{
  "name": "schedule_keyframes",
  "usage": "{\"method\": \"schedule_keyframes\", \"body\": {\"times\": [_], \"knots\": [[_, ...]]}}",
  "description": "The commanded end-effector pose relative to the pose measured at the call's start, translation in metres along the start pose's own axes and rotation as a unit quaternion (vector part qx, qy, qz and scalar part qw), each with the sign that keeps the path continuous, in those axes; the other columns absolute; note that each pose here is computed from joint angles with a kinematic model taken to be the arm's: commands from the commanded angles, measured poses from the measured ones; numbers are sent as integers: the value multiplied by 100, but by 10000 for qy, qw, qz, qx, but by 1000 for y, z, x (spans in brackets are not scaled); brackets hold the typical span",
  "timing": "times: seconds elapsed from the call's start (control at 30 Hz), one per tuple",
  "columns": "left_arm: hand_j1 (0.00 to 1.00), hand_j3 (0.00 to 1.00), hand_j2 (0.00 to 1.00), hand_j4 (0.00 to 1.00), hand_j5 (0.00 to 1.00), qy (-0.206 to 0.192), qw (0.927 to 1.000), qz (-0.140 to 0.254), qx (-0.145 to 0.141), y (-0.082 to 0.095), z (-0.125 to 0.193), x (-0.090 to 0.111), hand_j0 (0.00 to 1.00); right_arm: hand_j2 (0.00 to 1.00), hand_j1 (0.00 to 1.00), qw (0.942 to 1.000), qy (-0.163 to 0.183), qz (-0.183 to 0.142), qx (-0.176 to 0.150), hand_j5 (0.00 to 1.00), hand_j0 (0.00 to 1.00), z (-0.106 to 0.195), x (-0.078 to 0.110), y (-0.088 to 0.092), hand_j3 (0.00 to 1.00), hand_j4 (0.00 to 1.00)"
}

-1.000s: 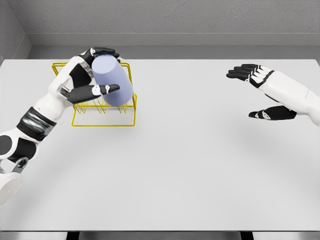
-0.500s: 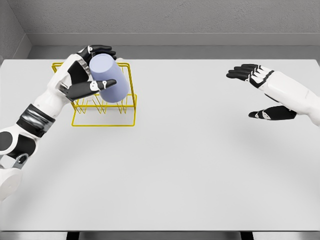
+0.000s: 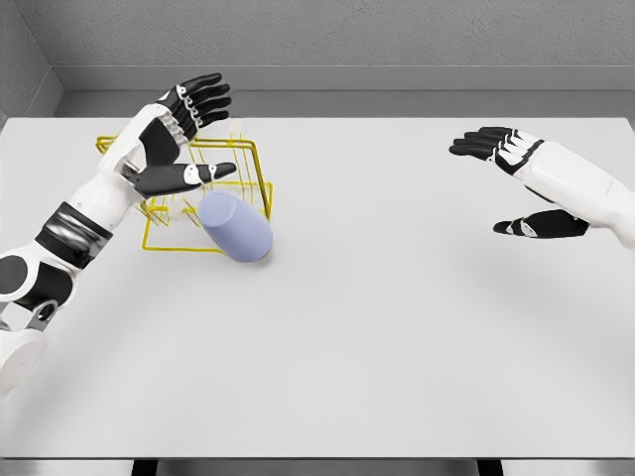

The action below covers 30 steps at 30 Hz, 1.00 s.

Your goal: Place the cup on the cup holder with both arms

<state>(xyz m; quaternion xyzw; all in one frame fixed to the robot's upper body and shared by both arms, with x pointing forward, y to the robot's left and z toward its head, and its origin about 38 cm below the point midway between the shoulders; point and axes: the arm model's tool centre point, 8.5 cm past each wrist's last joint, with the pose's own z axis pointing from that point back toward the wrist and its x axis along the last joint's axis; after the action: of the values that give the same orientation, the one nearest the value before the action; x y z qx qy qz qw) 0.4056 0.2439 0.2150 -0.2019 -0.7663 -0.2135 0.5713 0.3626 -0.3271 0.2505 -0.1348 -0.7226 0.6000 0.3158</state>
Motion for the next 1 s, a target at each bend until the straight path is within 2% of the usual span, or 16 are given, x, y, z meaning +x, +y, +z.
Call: {"method": "schedule_keyframes", "body": {"times": [0.0, 0.4, 0.87, 0.97], "knots": [[86, 86, 86, 86, 86, -9, 10000, 13, -3, 0, 0, 0, 86, 100, 100, 10000, 1, -29, -27, 100, 100, 0, 0, -1, 100, 100], [86, 86, 86, 86, 86, -45, 10000, 34, -27, -3, -1, 2, 86, 100, 100, 10000, 1, -29, -27, 100, 100, 0, 0, -1, 100, 100], [87, 87, 87, 87, 87, -292, 9994, -59, -201, -11, -1, 20, 87, 100, 100, 10000, 3, -37, -20, 100, 100, 0, 0, 0, 100, 100], [88, 88, 88, 88, 88, -368, 9990, -193, -162, -3, 2, 26, 88, 100, 100, 10000, 7, -33, -26, 100, 100, 1, -1, -1, 100, 100]]}}
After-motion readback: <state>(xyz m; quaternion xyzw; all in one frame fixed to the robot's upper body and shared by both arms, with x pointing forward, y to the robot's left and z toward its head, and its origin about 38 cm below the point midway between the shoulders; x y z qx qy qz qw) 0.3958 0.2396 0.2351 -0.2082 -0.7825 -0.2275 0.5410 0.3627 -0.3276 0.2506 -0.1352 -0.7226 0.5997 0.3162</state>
